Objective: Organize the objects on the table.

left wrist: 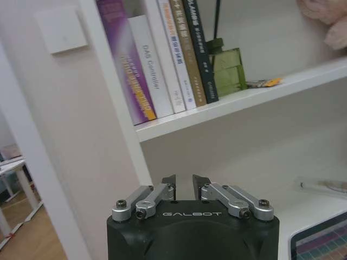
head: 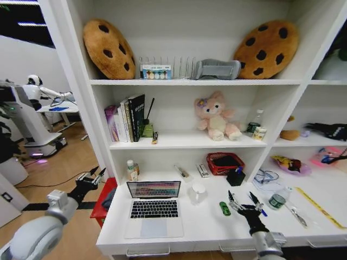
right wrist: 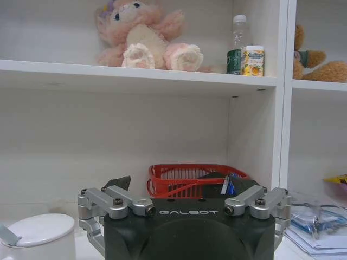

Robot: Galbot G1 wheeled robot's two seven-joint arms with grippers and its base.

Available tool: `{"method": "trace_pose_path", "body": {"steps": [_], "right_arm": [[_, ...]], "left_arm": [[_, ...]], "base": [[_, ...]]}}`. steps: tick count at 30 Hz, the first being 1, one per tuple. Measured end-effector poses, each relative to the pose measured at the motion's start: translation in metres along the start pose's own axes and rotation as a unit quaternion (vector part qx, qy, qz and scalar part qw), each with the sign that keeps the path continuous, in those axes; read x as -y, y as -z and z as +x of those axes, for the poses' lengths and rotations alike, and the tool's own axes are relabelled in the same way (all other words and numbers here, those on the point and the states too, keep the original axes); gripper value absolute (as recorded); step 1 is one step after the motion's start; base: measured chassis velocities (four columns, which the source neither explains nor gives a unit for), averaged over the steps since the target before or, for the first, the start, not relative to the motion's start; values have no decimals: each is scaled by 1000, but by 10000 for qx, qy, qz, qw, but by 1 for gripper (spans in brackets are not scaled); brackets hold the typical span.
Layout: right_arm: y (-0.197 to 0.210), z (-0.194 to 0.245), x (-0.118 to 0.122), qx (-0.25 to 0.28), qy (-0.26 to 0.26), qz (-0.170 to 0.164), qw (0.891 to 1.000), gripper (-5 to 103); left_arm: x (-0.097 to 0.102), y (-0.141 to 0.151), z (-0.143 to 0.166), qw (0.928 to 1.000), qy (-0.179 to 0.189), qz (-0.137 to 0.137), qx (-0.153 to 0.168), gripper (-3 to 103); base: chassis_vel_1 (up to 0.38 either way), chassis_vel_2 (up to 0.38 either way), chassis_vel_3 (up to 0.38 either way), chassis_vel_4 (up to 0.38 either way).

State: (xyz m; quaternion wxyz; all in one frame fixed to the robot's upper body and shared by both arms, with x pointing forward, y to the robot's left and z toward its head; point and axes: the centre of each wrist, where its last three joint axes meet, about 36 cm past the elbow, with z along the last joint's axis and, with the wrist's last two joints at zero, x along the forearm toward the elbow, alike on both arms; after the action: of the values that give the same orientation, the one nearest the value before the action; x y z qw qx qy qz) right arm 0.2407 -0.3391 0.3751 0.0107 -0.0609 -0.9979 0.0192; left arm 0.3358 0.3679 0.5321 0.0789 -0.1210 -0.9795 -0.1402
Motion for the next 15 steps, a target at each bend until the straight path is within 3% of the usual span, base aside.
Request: {"method": "trace_pose_path", "body": {"steps": [5,11,15], "right_arm": [[3,4,-2,36,-42,-20,10000,100],[6,9,-7,60,-76,-15,10000,100],[7,15,-10,52,-108,-19,9999,100]], "left_arm": [[-5,3,-15,9985,-421,-234,-270,2],[-1,1,-39,9956,-780,-233,-464,0],[9,11,-58,9953,-907,-144,-314,0]], "base": [[0,0,0,0],[0,0,0,0],[0,0,0,0]]}}
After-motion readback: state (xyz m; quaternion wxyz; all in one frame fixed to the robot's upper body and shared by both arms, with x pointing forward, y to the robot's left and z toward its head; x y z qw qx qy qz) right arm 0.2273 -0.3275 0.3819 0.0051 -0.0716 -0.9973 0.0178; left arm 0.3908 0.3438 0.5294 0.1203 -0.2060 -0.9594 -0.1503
